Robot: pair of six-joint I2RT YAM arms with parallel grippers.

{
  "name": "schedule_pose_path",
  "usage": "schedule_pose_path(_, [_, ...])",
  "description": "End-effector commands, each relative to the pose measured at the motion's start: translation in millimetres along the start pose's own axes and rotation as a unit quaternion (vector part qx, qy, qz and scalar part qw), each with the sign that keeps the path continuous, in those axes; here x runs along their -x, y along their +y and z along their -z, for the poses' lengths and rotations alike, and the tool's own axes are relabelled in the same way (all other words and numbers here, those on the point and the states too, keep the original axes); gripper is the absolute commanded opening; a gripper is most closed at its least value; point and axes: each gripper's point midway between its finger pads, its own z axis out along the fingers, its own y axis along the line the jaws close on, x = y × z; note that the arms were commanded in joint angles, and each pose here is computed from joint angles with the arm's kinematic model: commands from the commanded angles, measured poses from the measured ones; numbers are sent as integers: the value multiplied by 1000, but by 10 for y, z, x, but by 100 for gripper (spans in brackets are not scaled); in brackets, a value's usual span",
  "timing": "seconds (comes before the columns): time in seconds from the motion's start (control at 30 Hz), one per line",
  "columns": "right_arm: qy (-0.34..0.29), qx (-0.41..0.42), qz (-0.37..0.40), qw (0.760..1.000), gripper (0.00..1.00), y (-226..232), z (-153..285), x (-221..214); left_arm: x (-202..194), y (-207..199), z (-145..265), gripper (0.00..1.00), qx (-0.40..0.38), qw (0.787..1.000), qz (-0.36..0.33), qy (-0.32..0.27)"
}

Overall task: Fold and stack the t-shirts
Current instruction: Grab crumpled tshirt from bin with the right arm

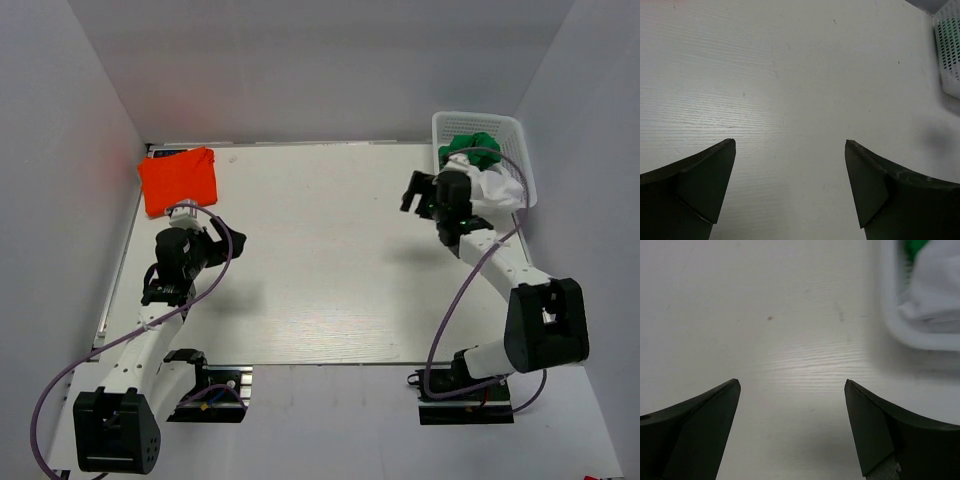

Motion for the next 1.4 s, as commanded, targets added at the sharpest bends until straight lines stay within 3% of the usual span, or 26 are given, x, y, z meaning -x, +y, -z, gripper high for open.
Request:
schedule_pose_path(0.0, [-9,-56,-26,998,90,-501,12,338,89,1,21,100,9,1000,-2,-12])
schedule_pose_path(0.13, [11,-109,-11,994,90,-987,-22,758,108,27,13,100,11,1000,-1,-19])
schedule_pose_path(0.17, [42,-124,-14,991,90,-1096,-87,642,119,-1,12,100,3,1000,-2,-21])
schedule_pose_path(0.27, [55,-145,-7,988,90,-1410,-229,826,68,53,-12,100,16,1000,1,-7])
schedule_pose_path(0.4, [91,-101,23,990,90,-1564,-434,754,5,117,-58,100,29,1000,5,5])
schedule_pose_path(0.43, [128,-104,27,986,90,-1658,-566,519,13,140,-68,100,37,999,6,8])
schedule_pose_path(0.53, [152,-132,45,979,90,-1946,-741,525,24,164,-76,100,44,999,2,10])
schedule_pose_path(0.7, [172,-92,50,980,90,-1930,-947,321,10,199,-109,100,51,999,3,12])
schedule_pose_path(0.8, [166,-86,44,981,75,-1938,-1027,257,30,189,-105,100,51,999,3,12])
schedule_pose_path(0.87, [155,-92,41,983,31,-1957,-1046,314,31,189,-105,100,51,999,3,12])
schedule_pose_path(0.93, [135,-101,34,985,1,-1969,-1039,418,31,189,-105,100,51,999,3,12])
schedule_pose_path(1.17, [17,-134,49,990,0,-1905,-649,1210,76,161,-77,100,47,999,1,3])
schedule_pose_path(1.27, [-80,-131,47,987,0,-1692,-161,1883,43,155,-64,100,43,999,1,5])
schedule_pose_path(1.37, [-128,-108,56,984,0,-1486,164,2243,43,151,-47,100,43,999,1,5])
